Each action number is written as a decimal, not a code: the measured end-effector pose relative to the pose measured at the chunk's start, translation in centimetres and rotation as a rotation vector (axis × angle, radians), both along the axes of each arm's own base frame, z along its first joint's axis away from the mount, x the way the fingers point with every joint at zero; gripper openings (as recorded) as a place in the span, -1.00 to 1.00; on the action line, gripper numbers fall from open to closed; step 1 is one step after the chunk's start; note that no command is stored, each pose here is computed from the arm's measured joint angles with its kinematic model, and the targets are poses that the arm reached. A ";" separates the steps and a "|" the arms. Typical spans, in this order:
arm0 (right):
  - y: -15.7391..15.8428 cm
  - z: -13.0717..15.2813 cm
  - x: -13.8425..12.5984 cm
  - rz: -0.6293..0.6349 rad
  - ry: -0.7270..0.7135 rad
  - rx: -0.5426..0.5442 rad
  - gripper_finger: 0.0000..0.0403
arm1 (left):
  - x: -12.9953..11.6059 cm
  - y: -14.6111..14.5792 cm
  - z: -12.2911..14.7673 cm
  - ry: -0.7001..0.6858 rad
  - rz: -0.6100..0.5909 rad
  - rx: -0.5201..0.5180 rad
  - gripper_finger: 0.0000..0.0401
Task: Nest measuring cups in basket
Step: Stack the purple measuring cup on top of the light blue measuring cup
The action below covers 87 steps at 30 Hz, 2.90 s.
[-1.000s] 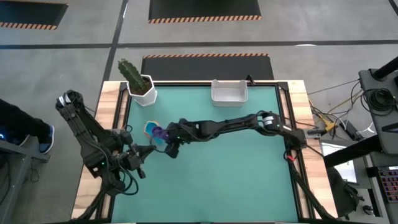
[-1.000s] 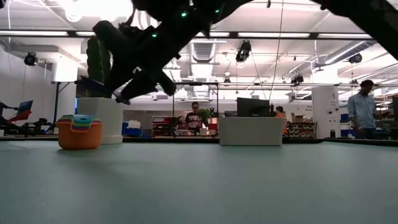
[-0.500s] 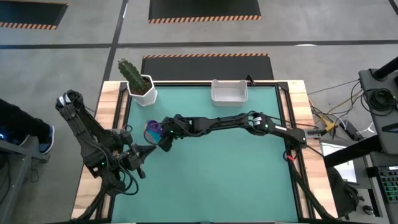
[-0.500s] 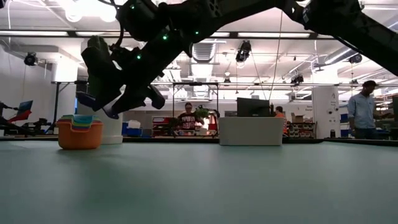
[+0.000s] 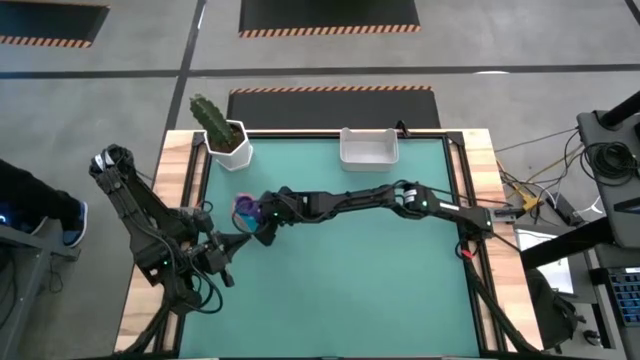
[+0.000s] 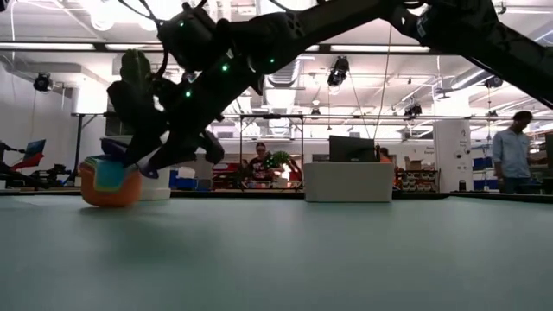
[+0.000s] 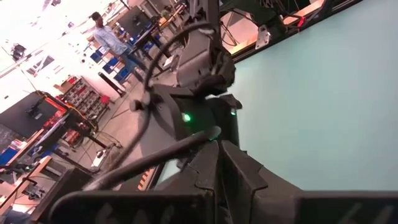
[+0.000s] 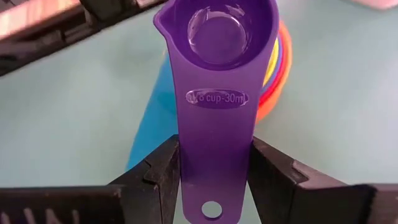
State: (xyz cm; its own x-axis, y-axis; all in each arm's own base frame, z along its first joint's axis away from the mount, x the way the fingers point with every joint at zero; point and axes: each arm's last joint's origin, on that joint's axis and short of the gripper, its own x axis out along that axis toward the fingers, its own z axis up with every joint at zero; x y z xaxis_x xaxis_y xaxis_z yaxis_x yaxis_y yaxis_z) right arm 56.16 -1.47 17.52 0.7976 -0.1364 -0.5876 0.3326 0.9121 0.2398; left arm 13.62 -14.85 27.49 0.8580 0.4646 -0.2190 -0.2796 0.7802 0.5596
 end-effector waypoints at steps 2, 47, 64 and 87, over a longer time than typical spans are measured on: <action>0.0 -0.2 0.0 0.001 0.006 0.000 -0.28 | 0.0 0.0 0.0 0.000 0.000 0.000 -1.00; -0.1 8.6 -6.0 0.268 0.272 -0.295 -0.24 | -1.5 0.9 -5.7 0.379 0.344 -0.616 -1.00; -2.9 0.9 -7.3 0.135 -0.144 -0.351 -0.95 | -1.6 3.2 -12.5 0.304 0.518 -0.496 -1.00; -2.3 -5.8 -4.4 0.104 -0.361 -0.285 -0.96 | -1.6 3.7 -13.8 0.181 0.492 -0.531 -1.00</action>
State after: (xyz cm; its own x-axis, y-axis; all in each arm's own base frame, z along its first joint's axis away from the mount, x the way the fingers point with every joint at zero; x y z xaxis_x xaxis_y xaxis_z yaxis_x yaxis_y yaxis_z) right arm 51.73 -3.72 11.68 0.9619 -0.1607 -0.2210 0.1774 0.9824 0.0580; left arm 12.06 -11.16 13.67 0.5077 0.5778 -0.6391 -0.6056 0.7669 0.2122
